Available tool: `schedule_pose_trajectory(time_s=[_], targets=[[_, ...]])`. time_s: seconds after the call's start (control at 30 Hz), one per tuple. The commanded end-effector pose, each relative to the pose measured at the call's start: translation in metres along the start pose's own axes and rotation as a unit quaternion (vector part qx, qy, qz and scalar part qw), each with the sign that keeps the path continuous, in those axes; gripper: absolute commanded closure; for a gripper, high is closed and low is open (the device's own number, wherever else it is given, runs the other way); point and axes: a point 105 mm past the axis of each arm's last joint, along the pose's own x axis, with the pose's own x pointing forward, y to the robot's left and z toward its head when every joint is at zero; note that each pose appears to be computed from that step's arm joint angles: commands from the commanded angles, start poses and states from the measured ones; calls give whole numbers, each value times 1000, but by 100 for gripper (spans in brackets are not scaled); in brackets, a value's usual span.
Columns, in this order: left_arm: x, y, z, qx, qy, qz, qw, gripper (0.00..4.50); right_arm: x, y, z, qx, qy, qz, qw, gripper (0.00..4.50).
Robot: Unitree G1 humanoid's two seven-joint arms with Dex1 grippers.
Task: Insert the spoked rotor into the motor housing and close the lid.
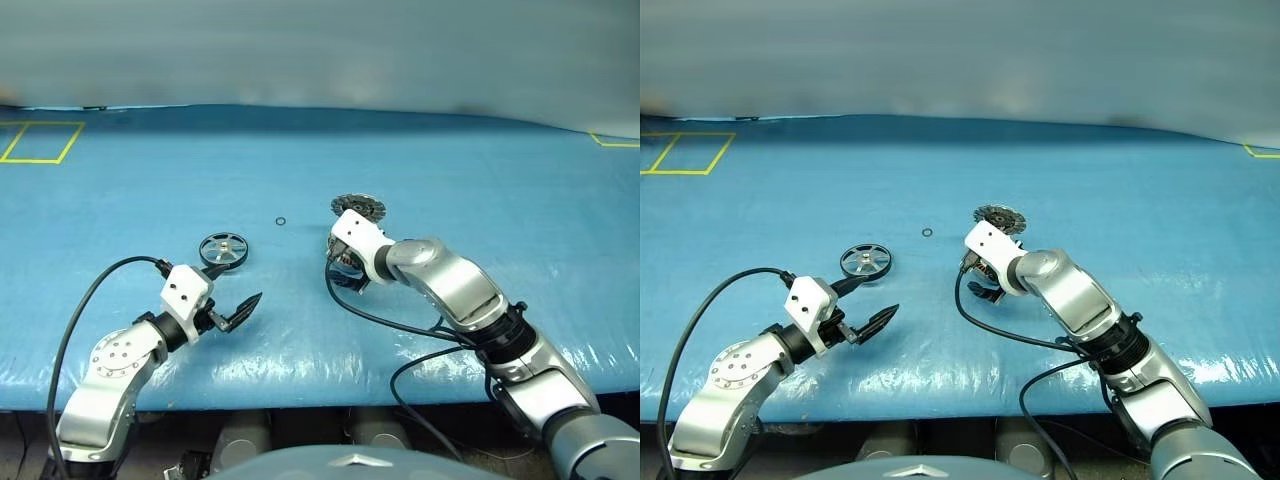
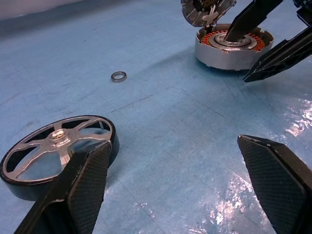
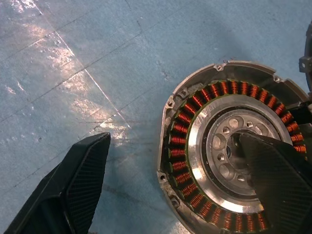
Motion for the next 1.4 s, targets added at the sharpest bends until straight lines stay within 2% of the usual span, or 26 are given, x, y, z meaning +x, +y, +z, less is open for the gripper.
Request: schedule_pose_trajectory(time_s=[0.03, 0.1, 0.13, 0.2, 0.4, 0.7, 1.1, 1.4], targets=[[0, -7, 5, 2, -28, -14, 999, 1, 4, 2, -4, -5, 17, 16, 1000, 2], [0, -10, 5, -4, -44, -20, 999, 1, 5, 4, -3, -8, 18, 23, 1000, 2], [0, -12, 3, -9, -46, -24, 999, 0, 5, 4, -3, -9, 18, 24, 1000, 19], [-1, -17, 0, -16, -55, -34, 998, 0, 6, 5, -3, -11, 21, 25, 999, 66], [-3, -26, -16, -32, -35, -59, 997, 0, 6, 10, -6, -11, 27, 35, 999, 248], [-8, -20, -15, -30, -34, -53, 998, 0, 8, 41, 4, 4, 12, 77, 997, 260], [-16, -14, -10, -25, -43, -36, 998, 0, 8, 108, 19, 90, -17, 142, 986, 261], [-15, -13, -9, -22, -44, -34, 998, 0, 4, 120, 23, 107, -26, 152, 982, 261]])
